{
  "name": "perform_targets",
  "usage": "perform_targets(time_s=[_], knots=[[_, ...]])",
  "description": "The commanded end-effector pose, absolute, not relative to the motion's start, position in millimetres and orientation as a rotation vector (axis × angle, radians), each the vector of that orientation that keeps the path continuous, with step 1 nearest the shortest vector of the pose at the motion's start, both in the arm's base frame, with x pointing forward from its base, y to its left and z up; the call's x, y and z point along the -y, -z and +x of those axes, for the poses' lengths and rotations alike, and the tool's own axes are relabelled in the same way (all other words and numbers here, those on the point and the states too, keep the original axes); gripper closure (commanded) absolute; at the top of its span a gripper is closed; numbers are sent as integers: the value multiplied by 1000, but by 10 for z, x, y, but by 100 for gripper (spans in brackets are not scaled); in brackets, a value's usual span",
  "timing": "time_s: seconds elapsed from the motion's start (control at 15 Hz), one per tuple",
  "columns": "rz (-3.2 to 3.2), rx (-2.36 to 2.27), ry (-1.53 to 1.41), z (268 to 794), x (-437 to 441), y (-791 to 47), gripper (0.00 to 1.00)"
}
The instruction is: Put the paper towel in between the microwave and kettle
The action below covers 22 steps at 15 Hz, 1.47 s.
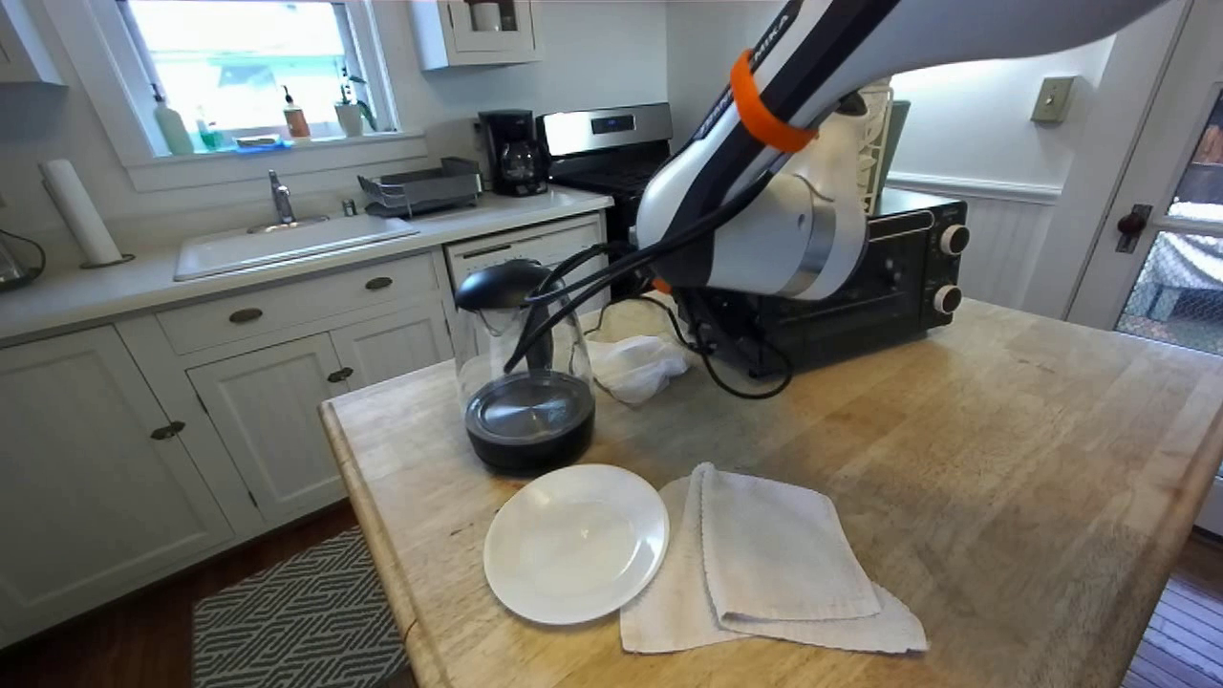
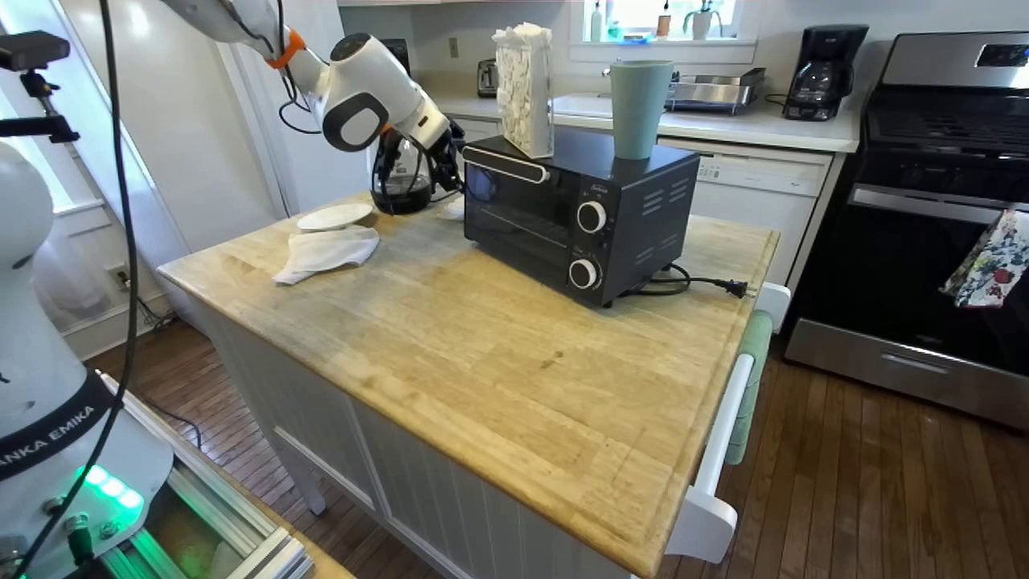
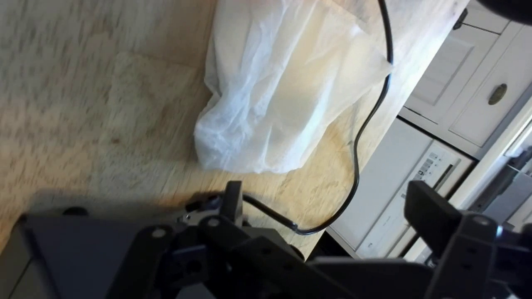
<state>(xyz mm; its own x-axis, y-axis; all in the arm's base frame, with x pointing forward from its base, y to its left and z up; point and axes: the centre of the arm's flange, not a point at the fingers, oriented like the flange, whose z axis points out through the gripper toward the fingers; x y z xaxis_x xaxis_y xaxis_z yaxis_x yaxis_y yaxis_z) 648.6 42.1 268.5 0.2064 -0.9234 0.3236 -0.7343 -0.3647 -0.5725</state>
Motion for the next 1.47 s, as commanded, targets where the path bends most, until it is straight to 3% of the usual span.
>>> perform_targets(time_s=[0.0, 0.8, 1.4], knots=[[-2363, -1545, 784, 6267, -241, -3272, 0], [-2708, -1056, 93, 5662, -209, -4094, 0], [-2836, -407, 389, 5070, 898, -4329, 0]])
